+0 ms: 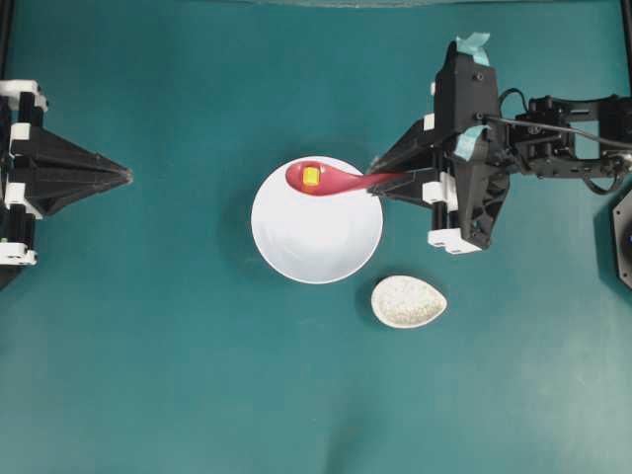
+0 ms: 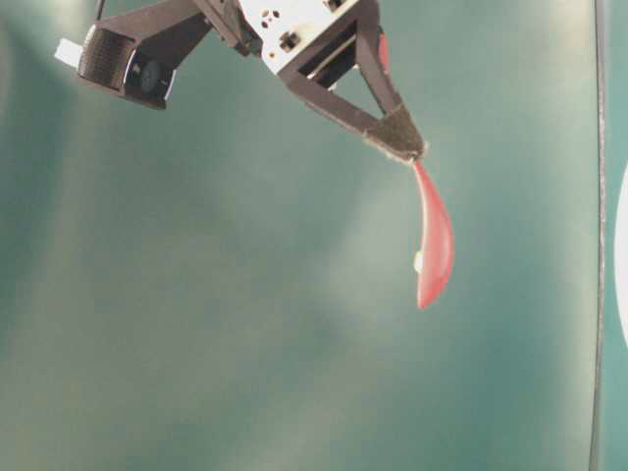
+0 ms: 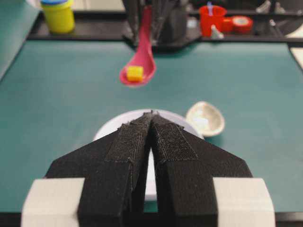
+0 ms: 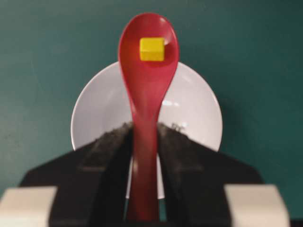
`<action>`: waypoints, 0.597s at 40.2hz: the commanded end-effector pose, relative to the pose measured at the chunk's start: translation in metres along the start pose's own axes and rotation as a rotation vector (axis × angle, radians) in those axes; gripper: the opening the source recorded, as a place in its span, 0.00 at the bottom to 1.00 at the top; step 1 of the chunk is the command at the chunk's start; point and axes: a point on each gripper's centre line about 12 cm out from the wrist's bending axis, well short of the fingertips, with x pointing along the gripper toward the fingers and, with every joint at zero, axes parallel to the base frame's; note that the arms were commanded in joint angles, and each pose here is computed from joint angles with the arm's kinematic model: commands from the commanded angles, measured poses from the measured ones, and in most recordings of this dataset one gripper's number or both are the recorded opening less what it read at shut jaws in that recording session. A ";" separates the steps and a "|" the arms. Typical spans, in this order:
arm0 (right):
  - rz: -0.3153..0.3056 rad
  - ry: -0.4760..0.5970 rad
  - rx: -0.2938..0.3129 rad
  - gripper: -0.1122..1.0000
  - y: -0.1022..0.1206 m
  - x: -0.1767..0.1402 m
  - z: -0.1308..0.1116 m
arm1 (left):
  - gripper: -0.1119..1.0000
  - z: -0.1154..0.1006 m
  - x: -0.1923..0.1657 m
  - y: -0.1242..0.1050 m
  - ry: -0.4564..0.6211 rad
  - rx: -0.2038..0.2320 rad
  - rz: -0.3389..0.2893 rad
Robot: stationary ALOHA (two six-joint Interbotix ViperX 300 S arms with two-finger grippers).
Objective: Scoop the yellow hexagonal prism block from the bowl with a spoon using the right arm.
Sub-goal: 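Hold the spoon with the yellow block steady above the bowl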
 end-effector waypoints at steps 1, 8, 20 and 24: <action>0.001 -0.044 -0.005 0.32 0.001 -0.006 0.011 | 0.09 0.007 0.003 0.001 -0.015 0.001 0.003; 0.001 -0.038 0.000 0.32 0.001 -0.006 0.009 | 0.09 0.007 0.003 0.001 -0.014 -0.005 0.003; 0.001 -0.038 0.009 0.32 0.001 -0.005 0.009 | 0.09 0.009 0.003 0.000 -0.032 0.002 0.001; 0.002 -0.038 0.011 0.32 0.001 -0.005 0.009 | 0.09 0.008 0.003 0.001 -0.024 0.000 0.003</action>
